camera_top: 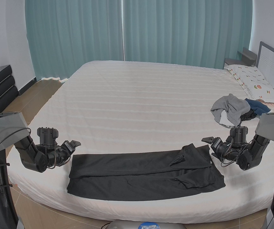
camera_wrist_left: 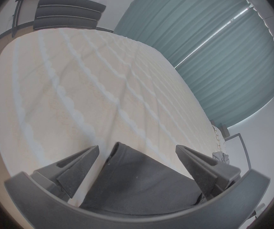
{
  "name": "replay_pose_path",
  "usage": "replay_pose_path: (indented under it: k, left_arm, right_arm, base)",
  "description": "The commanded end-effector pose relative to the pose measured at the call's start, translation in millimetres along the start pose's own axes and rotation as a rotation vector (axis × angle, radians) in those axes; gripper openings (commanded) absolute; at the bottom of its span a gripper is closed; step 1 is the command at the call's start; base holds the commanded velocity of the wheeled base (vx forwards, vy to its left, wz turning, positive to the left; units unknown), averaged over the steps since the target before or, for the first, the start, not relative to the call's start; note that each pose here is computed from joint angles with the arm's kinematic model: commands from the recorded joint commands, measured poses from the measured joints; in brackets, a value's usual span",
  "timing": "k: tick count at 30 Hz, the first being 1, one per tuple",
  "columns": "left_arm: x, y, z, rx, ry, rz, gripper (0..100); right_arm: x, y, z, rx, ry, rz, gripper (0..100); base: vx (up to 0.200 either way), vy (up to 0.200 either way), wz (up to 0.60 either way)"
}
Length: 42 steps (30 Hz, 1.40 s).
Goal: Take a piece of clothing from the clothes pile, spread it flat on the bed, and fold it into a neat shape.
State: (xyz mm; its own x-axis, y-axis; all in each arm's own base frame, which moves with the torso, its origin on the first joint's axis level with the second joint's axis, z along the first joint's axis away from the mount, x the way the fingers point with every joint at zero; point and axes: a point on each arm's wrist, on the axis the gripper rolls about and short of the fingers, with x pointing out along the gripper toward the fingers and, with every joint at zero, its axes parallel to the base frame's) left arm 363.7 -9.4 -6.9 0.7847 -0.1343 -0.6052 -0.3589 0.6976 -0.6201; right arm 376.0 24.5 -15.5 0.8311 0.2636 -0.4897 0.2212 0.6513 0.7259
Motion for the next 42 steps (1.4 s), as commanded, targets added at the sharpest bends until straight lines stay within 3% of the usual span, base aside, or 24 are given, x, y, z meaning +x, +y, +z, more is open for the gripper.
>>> replay_pose_path:
  k: [1,10,11,20,27,42]
  left_arm:
    - [21.0,-2.9,-6.9,0.043,0.013,-0.018,100]
    - [24.9,-0.1,-14.8,0.086,-0.001,0.008,100]
    - [24.7,1.6,-16.1,0.095,-0.002,0.020,0]
    - [28.2,7.8,-26.2,0.119,-0.075,0.072,0]
    - [29.8,4.0,-21.8,0.025,-0.159,0.017,0]
    - [27.5,3.2,-17.9,-0.047,-0.159,-0.001,0]
  right_arm:
    - [9.9,-8.8,-8.0,0.010,0.020,-0.014,100]
    - [10.6,-10.8,-9.5,0.007,0.011,-0.004,100]
    - [10.6,-10.8,-9.5,0.007,0.010,-0.005,100]
    - [10.4,-10.9,-9.3,0.005,0.001,-0.008,100]
    - [10.1,-9.8,-7.6,0.004,-0.007,-0.005,100]
    - [21.0,-11.2,-2.2,-0.004,-0.031,0.007,100]
  base:
    - [0.000,0.000,0.00]
    - [0.000,0.000,0.00]
    - [0.000,0.000,0.00]
    - [0.000,0.000,0.00]
    - [0.000,0.000,0.00]
    - [0.000,0.000,0.00]
